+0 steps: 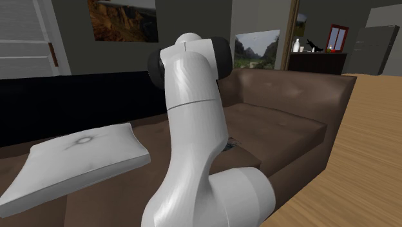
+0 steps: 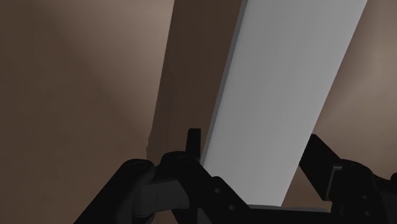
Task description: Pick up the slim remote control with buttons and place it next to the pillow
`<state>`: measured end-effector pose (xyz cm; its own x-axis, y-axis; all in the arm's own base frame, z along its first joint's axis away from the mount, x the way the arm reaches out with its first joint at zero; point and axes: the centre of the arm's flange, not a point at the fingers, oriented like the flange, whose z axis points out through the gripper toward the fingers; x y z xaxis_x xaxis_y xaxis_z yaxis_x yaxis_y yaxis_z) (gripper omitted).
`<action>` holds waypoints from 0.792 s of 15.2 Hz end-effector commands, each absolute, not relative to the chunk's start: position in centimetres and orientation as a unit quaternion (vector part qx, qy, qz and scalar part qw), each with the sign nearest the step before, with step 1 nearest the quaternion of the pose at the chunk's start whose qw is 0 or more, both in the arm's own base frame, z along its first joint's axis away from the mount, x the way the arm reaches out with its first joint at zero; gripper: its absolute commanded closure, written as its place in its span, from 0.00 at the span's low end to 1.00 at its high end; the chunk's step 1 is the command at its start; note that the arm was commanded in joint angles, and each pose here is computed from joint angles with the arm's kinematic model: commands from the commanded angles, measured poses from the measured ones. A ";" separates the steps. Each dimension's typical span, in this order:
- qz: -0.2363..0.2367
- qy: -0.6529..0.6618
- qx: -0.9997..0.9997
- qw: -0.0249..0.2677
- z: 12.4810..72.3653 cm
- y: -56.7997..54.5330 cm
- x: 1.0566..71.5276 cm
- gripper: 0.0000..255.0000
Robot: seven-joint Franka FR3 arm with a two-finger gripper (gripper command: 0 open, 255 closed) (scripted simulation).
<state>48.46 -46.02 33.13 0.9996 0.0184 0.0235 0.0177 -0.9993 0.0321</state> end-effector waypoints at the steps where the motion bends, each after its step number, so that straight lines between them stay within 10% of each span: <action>1: 0.011 0.009 1.000 0.016 33.1 -46.0 48.5 1.00; 12: 0.011 0.009 1.000 0.016 37.8 -46.0 48.5 1.00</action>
<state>48.51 -46.02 37.18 0.9996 0.0193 0.0226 0.0186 -0.9993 0.0315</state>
